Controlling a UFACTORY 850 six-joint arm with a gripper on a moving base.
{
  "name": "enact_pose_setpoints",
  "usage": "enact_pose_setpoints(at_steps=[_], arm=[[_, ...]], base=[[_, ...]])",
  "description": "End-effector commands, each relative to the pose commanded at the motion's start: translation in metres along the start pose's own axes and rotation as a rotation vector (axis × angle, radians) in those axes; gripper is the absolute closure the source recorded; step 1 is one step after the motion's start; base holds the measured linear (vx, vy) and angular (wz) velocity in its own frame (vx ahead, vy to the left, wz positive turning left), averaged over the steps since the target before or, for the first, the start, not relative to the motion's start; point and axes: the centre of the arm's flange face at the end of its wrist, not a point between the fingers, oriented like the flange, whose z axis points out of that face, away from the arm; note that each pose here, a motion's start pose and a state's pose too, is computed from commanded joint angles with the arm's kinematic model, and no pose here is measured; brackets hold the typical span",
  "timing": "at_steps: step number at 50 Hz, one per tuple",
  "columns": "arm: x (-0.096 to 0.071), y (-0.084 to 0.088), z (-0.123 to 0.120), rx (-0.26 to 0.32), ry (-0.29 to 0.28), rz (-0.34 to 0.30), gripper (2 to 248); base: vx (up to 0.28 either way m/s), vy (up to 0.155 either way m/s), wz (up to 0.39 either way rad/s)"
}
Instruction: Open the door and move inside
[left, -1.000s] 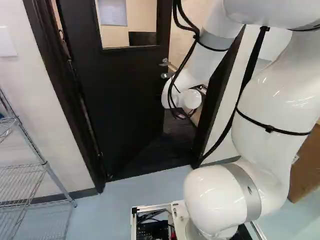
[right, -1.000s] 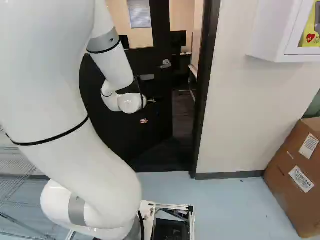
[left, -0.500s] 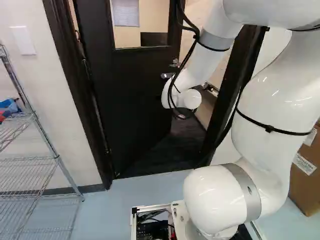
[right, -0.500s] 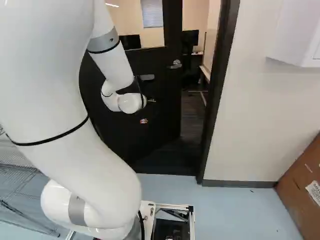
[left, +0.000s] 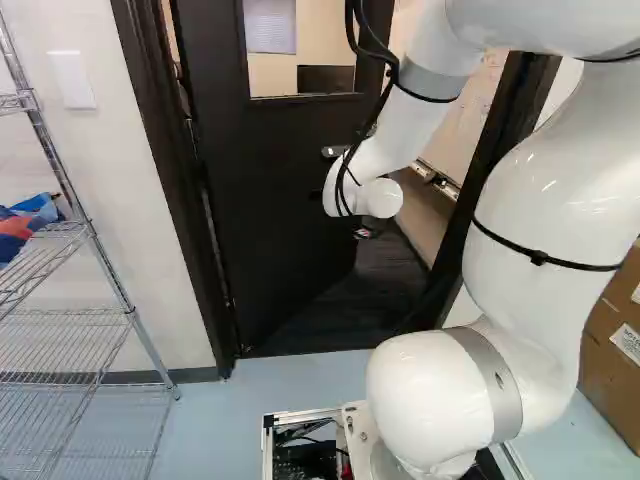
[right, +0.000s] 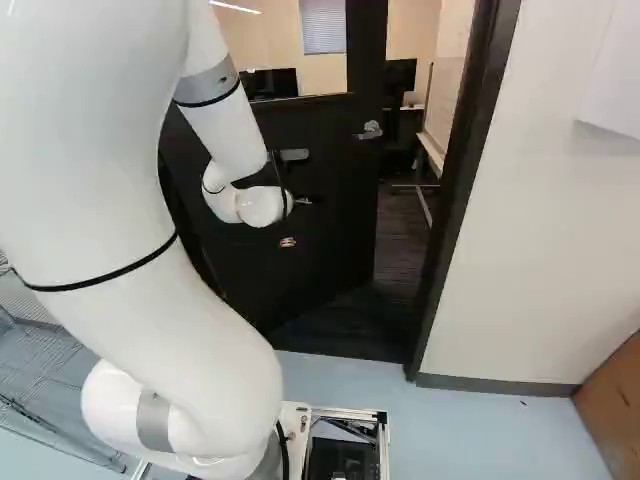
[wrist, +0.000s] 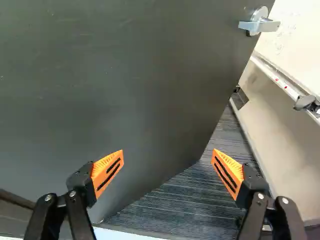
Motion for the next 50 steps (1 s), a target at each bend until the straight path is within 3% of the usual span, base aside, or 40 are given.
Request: enact_pose_setpoints(at_steps=[50], arm=[[0.0000,0.0000,0.0000,0.000,0.000,0.000,3]], base=[[0.108,0.046,-0.015]])
